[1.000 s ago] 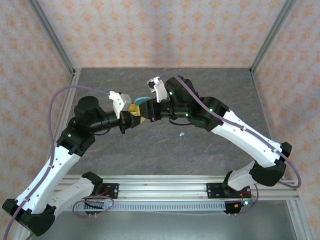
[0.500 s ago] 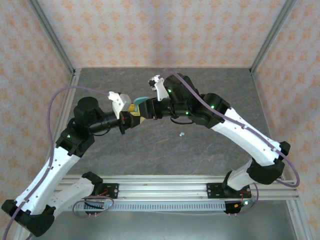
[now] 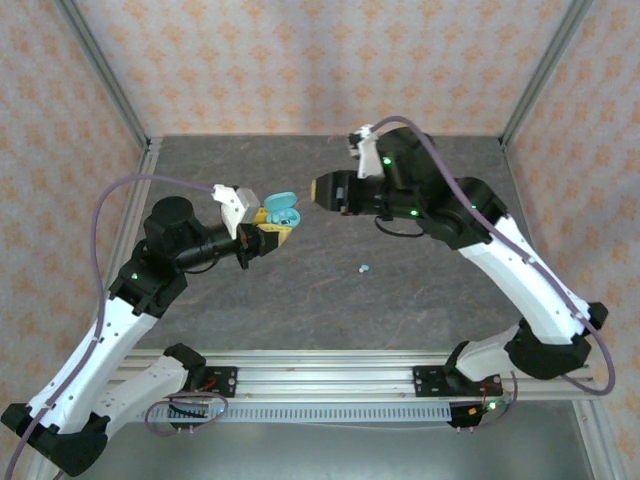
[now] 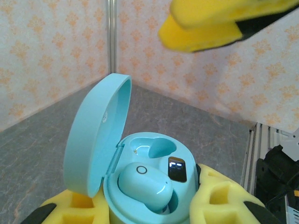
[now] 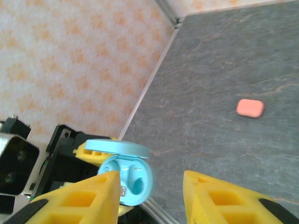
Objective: Insert the wireless bluetooth earbuds into the charging case
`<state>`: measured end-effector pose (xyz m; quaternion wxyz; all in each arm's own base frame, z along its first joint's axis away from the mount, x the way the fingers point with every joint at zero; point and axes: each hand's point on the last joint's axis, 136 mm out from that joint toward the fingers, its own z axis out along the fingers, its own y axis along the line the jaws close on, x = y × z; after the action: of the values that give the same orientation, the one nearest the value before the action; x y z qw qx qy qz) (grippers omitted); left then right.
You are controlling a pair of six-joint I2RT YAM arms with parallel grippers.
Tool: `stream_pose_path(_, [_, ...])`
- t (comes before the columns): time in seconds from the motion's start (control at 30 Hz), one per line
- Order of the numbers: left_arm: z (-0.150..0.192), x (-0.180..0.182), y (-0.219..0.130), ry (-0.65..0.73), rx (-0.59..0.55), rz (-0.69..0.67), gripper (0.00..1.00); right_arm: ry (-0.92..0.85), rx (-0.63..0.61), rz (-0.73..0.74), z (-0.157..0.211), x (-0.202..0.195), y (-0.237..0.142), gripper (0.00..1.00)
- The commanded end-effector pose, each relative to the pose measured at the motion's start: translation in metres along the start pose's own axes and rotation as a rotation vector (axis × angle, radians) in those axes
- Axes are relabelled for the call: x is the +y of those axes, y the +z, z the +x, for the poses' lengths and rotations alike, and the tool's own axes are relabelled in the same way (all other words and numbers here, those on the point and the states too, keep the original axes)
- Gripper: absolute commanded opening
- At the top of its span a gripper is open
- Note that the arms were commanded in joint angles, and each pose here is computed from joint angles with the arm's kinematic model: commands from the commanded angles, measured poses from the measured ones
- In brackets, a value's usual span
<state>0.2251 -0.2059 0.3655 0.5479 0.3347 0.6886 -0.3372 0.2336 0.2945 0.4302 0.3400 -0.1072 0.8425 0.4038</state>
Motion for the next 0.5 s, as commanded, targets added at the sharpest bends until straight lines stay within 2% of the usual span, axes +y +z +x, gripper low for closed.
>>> stream_pose_path(0.0, [-0.002,0.000,-0.001,0.026,-0.019,-0.013,0.05,0.122,-0.046,0.035,-0.006,-0.024,-0.019,0.39])
stream_pose_path(0.1, [0.001,0.002,0.000,0.021,-0.008,-0.016,0.05,0.314,0.009,0.197,0.013,-0.090,-0.011,0.40])
stream_pose_path(0.23, [0.008,0.001,0.002,0.012,0.018,-0.007,0.05,0.539,0.180,0.398,0.077,-0.179,0.014,0.39])
stream_pose_path(0.33, [0.016,0.001,0.003,0.003,0.041,-0.003,0.06,0.645,0.236,0.419,0.110,-0.211,0.037,0.39])
stream_pose_path(0.47, [0.023,0.001,0.003,-0.010,0.055,-0.003,0.06,0.690,0.273,0.477,0.137,-0.244,0.061,0.39])
